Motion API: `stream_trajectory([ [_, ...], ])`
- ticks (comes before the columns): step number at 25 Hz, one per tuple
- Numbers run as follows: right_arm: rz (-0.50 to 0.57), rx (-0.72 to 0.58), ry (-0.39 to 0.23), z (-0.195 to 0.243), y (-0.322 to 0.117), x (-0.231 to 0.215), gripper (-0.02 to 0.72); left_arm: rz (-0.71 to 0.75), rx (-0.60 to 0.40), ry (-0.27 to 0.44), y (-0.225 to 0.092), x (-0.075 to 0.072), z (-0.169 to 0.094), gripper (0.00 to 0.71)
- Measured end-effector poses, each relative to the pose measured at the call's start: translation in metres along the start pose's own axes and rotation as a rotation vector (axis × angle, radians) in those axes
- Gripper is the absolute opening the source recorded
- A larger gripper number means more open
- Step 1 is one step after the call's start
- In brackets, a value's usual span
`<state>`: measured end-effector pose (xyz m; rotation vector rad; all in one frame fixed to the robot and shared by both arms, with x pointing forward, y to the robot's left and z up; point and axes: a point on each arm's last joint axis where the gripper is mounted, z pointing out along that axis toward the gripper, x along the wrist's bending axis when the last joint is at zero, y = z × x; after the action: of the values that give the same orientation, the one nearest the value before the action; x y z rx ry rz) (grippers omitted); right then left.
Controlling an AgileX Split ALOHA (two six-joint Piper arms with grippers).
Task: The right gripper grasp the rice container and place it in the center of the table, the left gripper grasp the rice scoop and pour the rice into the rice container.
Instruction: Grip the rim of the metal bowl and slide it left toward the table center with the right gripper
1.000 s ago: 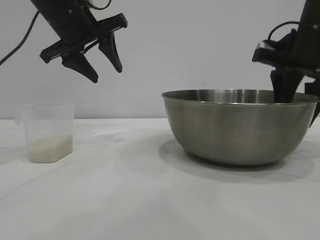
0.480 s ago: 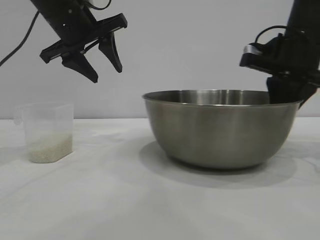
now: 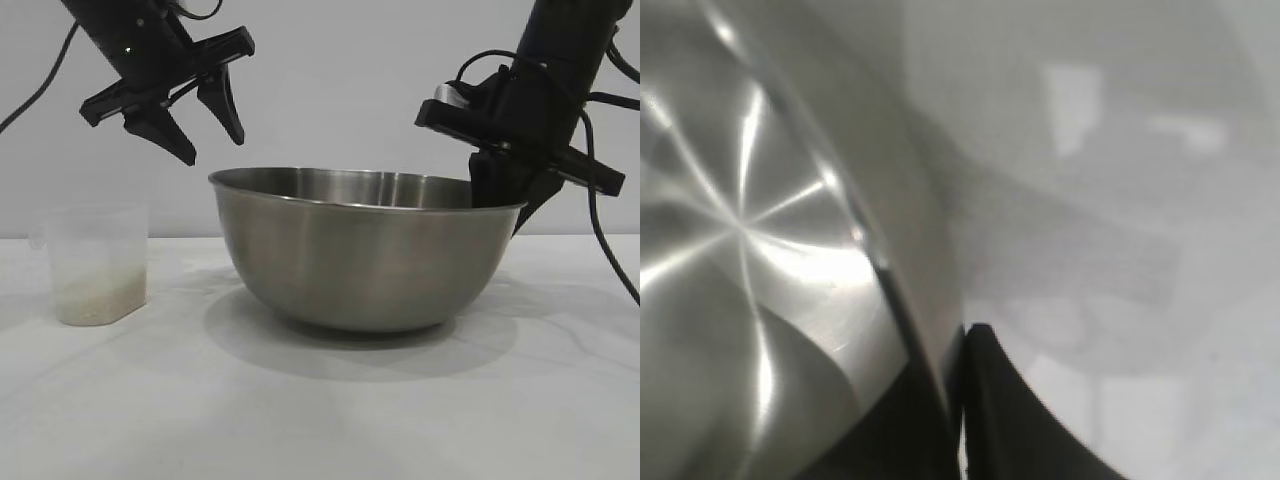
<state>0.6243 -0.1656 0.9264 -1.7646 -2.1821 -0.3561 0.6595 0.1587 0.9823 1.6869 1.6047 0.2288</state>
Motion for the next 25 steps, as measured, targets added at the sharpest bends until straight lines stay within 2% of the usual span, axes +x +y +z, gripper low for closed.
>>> stream_trajectory([
  [11,-0.009,-0.005,0.023,0.015,0.002,0.014,0.000,0.000,-0.002,0.001,0.000,0.000,0.000,0.365],
  [21,-0.015,-0.016,0.029,0.013,0.006,0.016,0.486,0.000,-0.002,0.001,0.000,0.000,0.000,0.365],
  [23,-0.024,-0.029,0.031,0.007,0.008,0.019,0.544,0.000,-0.002,0.001,0.000,0.000,0.000,0.365],
  [25,-0.040,-0.055,0.033,-0.004,0.009,0.024,0.534,0.000,-0.002,0.001,0.000,0.000,0.000,0.365],
])
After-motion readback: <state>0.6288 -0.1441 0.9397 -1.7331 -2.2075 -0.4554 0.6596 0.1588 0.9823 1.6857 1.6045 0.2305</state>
